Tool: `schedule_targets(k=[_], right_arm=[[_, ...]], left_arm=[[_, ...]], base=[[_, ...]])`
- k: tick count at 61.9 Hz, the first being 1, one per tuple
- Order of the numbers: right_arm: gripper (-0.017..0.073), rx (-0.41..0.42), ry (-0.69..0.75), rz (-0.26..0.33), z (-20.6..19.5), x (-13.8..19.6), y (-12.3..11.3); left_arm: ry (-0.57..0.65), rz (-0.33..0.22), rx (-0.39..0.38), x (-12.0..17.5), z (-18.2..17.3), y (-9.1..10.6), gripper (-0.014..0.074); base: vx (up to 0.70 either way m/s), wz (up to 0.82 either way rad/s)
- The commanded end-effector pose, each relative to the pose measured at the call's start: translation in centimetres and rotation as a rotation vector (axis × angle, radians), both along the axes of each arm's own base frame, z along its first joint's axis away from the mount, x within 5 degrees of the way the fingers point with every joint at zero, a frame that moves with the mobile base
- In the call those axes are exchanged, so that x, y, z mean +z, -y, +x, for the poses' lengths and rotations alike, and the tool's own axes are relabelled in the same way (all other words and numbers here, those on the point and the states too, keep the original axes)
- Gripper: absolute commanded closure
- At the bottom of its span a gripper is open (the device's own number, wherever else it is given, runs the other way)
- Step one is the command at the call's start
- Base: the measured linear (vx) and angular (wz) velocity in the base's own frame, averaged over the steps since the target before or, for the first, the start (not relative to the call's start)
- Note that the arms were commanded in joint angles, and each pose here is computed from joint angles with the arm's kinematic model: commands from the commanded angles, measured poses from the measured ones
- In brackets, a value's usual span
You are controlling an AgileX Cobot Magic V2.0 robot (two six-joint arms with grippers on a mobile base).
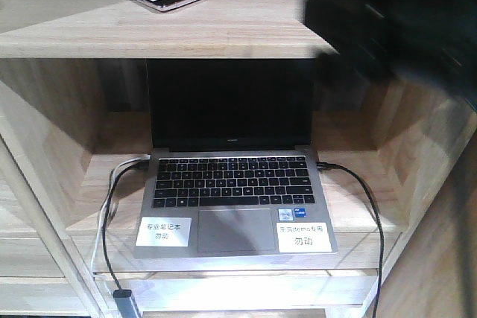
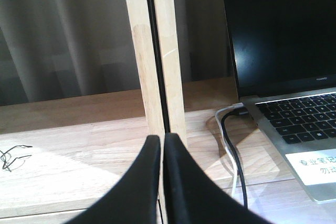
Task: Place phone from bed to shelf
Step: 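Withdraw the open right gripper away from the phone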
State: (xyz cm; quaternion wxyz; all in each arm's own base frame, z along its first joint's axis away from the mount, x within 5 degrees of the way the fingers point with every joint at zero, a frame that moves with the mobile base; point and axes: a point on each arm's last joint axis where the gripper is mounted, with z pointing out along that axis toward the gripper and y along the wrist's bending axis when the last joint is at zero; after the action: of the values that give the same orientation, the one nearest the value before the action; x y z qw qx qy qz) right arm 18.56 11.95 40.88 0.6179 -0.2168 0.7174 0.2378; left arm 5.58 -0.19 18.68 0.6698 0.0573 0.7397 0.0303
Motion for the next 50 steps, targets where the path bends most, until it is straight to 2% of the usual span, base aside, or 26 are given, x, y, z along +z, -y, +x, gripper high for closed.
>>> schedule_targets(k=[1, 11, 29, 50], right_arm=[[0.0566, -0.061, 0.095, 0.074, -2.5, 0.6, 2.1], [0.0565, -0.058, 0.108, 0.085, -5.9, -1.5, 3.9], [0.0565, -0.055, 0.166, 0.162, -11.0, -4.5, 6.8], [0.0564, -0.05, 0.208, 0.187, -12.9, -5.5, 7.7]], left_arm=[[0.101, -0.018, -0.001, 1.5, -0.1, 0.0, 0.0592], [0.101, -0.018, -0.001, 1.5, -0.1, 0.0, 0.0592], [0.101, -0.018, -0.001, 1.5, -0.1, 0.0, 0.0592], [0.101, -0.018, -0.001, 1.5, -0.1, 0.0, 0.0592]], base=[[0.0, 0.0], [0.0, 0.0], [0.0, 0.0], [0.0, 0.0]])
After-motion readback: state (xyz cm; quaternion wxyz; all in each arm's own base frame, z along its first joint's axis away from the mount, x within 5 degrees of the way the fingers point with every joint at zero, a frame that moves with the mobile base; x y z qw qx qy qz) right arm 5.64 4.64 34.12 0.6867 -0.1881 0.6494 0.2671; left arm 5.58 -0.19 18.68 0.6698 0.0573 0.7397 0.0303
